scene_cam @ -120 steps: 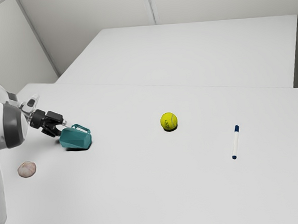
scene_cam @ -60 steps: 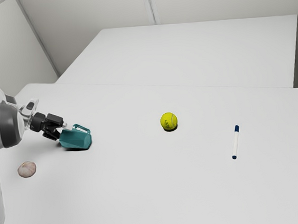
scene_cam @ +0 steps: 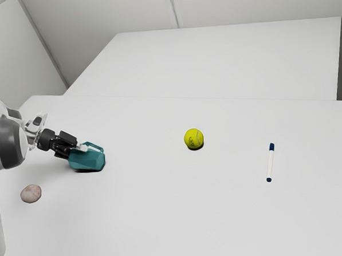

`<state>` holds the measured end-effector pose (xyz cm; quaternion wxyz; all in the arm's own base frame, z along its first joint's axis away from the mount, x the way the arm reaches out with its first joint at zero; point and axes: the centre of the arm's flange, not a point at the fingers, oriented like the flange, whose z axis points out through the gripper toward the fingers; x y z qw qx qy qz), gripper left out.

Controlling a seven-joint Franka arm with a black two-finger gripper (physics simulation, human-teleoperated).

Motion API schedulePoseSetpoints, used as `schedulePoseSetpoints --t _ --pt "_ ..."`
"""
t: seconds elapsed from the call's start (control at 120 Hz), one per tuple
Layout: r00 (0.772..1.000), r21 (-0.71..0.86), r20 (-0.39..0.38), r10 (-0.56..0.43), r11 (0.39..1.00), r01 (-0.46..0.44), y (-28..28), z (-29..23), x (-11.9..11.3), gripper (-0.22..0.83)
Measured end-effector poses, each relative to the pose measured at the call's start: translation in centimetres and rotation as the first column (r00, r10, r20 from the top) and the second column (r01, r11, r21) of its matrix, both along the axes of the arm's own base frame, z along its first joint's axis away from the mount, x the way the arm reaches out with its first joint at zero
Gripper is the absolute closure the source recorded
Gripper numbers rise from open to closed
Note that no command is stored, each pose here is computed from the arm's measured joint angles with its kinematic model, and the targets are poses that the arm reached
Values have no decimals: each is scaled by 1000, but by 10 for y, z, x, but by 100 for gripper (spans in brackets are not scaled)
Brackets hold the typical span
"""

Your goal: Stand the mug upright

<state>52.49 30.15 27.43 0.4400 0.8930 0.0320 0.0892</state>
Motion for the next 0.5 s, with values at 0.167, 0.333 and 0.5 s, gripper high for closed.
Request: schedulePoseSetpoints --t 0.167,0.333,0.5 --pt "1000 -5 -4 1 1000 -1 -1 -2 -1 43" --pt "1000 -8 -1 2 1000 -2 -2 -2 -1 51" --pt "1000 -11 5 3 1000 -3 -2 1 -2 57"
